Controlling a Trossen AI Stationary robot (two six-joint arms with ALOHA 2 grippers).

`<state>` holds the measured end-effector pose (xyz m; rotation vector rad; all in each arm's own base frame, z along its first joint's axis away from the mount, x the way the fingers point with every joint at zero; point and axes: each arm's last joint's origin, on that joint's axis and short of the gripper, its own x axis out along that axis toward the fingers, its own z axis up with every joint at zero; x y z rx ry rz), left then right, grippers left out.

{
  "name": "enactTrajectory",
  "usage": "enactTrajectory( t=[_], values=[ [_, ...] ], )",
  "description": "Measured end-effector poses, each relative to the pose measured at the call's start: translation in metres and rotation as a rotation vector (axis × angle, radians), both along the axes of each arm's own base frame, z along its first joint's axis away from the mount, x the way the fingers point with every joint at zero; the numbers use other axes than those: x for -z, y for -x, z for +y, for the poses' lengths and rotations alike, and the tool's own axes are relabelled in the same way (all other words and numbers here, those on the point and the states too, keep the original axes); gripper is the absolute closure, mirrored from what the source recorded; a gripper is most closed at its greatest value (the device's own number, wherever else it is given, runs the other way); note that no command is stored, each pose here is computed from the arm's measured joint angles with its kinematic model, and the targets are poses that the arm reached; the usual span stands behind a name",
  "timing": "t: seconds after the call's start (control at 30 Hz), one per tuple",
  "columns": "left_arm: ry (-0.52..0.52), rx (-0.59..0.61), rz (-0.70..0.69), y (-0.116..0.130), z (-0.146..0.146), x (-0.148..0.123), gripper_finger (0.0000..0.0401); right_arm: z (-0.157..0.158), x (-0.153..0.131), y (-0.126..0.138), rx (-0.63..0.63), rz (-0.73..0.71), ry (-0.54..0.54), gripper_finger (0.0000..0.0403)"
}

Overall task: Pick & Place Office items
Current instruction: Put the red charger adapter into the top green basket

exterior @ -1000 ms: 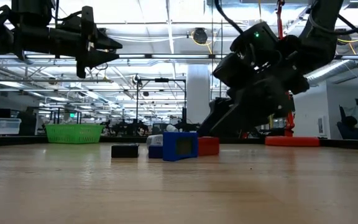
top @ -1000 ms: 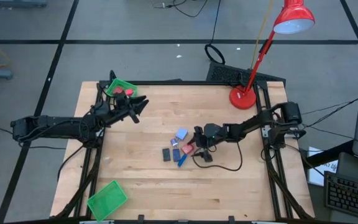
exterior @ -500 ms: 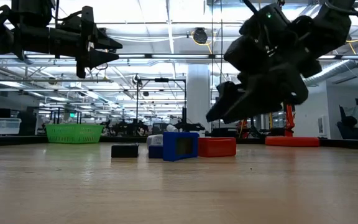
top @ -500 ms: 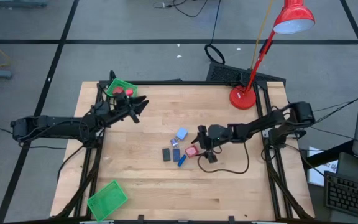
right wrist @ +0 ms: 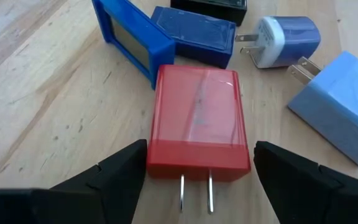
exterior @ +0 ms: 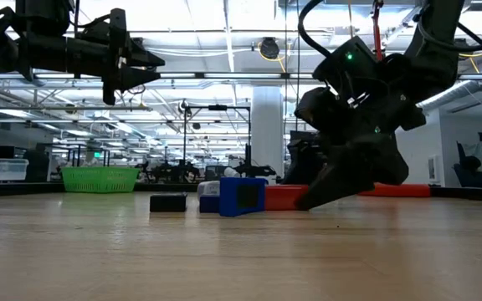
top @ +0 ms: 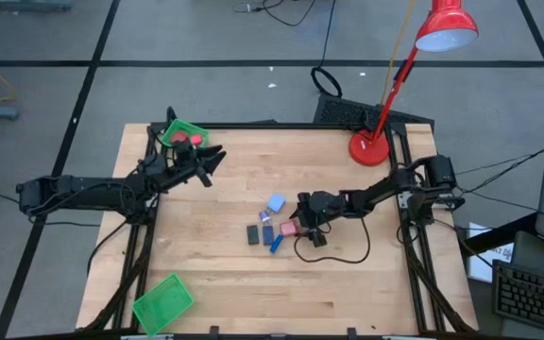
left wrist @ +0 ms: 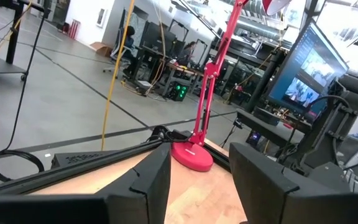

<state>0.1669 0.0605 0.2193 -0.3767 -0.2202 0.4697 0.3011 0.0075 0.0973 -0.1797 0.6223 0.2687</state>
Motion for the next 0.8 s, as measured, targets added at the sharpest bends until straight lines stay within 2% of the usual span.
enactTrajectory(
  t=[0.53, 0.8],
  values=[
    [0.002, 0.001, 0.002, 0.0000, -0.0001, 0.0002, 0.0215, 0.0006, -0.0010, 0.0003, -0.003, -0.001, -0.001, 0.0168],
    [0.005, 0.000, 0.004, -0.0001, 0.0000, 0.0006, 0.0214, 0.0003, -0.0013, 0.0000, 0.034, 0.004, -0.036, 0.0169]
  ],
)
